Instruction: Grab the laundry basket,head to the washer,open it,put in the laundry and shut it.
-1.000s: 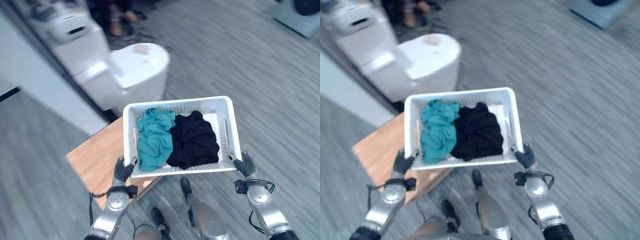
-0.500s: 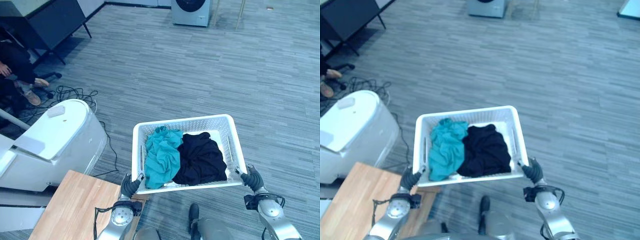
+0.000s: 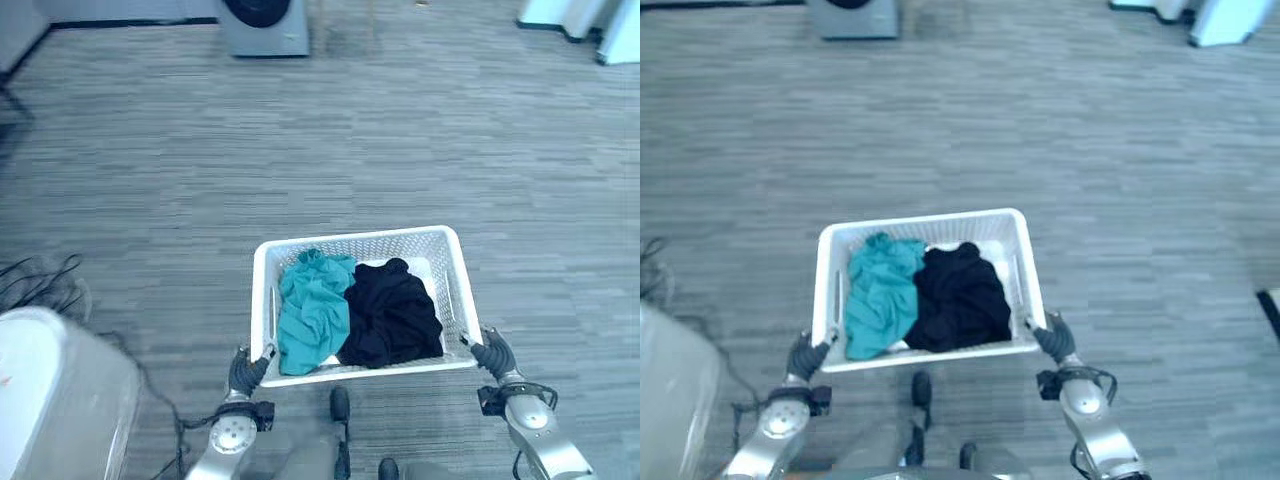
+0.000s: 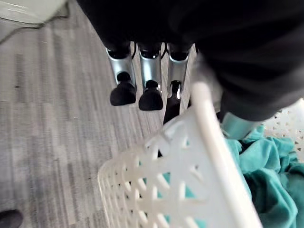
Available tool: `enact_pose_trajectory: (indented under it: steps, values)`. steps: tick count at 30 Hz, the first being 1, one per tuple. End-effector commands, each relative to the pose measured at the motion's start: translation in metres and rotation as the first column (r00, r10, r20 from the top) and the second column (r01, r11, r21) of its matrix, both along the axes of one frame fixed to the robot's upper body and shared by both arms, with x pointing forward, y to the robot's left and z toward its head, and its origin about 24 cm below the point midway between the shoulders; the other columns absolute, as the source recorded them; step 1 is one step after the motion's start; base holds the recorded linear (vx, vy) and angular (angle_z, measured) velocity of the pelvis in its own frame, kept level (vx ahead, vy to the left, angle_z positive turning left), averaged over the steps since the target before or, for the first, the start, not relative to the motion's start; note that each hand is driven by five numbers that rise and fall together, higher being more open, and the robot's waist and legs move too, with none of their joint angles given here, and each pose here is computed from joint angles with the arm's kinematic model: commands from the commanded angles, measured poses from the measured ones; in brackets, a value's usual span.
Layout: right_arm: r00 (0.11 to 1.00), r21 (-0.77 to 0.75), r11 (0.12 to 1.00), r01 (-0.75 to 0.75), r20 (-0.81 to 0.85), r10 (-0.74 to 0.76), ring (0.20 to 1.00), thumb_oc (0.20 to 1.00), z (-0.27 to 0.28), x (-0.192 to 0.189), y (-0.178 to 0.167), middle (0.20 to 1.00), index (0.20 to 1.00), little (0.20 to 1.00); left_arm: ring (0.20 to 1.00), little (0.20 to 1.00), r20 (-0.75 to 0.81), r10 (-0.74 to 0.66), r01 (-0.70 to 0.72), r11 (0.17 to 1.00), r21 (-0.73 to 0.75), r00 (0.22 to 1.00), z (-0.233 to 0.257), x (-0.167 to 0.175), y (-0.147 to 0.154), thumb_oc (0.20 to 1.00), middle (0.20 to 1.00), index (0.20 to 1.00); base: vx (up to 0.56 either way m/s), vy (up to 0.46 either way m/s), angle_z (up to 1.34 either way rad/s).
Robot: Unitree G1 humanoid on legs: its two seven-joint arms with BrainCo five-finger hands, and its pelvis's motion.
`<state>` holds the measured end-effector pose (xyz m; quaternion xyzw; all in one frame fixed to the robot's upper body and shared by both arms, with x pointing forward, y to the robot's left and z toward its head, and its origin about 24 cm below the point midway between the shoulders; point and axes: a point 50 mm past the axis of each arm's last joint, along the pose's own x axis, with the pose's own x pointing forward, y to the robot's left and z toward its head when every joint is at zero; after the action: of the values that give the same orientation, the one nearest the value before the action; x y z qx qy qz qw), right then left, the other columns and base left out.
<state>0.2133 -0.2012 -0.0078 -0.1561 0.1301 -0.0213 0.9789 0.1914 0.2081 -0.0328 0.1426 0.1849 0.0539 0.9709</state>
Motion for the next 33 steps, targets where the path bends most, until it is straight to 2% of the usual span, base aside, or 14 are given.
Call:
enact_pose_trajectory:
  steps: [1, 6, 13, 17, 23, 33]
  values:
    - [0.958, 0.121, 0.985, -0.122, 0.275, 0.085, 0.2, 0.2, 0.051, 0.03, 0.017, 0.2, 0.2, 0.2, 0.2, 0.2, 0.241, -0.046, 0.057, 0.997, -0.042, 0.969, 0.046, 0.02, 0.005, 0.2, 0.2, 0.2, 0.29, 0.068, -1.21]
    - [0.957, 0.129, 0.985, -0.112, 0.281, 0.072, 0.2, 0.2, 0.053, 0.031, 0.013, 0.2, 0.2, 0.2, 0.2, 0.2, 0.233, -0.035, 0.047, 0.998, -0.045, 0.972, 0.046, 0.015, 0.011, 0.2, 0.2, 0.2, 0.29, 0.017, -0.46]
    - [0.961, 0.122, 0.989, -0.084, 0.274, 0.047, 0.2, 0.2, 0.05, 0.027, 0.007, 0.2, 0.2, 0.2, 0.2, 0.2, 0.255, -0.03, 0.039, 0.999, -0.033, 0.966, 0.047, 0.02, 0.009, 0.2, 0.2, 0.2, 0.38, -0.071, 0.29]
    - [0.969, 0.122, 0.99, -0.064, 0.244, 0.032, 0.2, 0.2, 0.043, 0.02, 0.001, 0.2, 0.2, 0.2, 0.2, 0.2, 0.232, -0.057, 0.075, 0.995, -0.068, 0.971, 0.04, 0.019, -0.004, 0.2, 0.2, 0.2, 0.54, -0.195, 0.66]
    - [0.972, 0.12, 0.993, -0.017, 0.235, -0.012, 0.2, 0.2, 0.044, 0.017, -0.013, 0.2, 0.2, 0.2, 0.2, 0.2, 0.213, -0.06, 0.08, 0.993, -0.088, 0.975, 0.037, 0.018, -0.005, 0.2, 0.2, 0.2, 0.37, -0.261, 0.16]
    - [0.977, 0.08, 0.997, 0.012, 0.21, -0.029, 0.2, 0.2, 0.038, 0.015, -0.018, 0.2, 0.2, 0.2, 0.2, 0.2, 0.211, -0.052, 0.07, 0.994, -0.08, 0.976, 0.038, 0.015, -0.001, 0.2, 0.2, 0.2, 0.42, 0.047, -0.22]
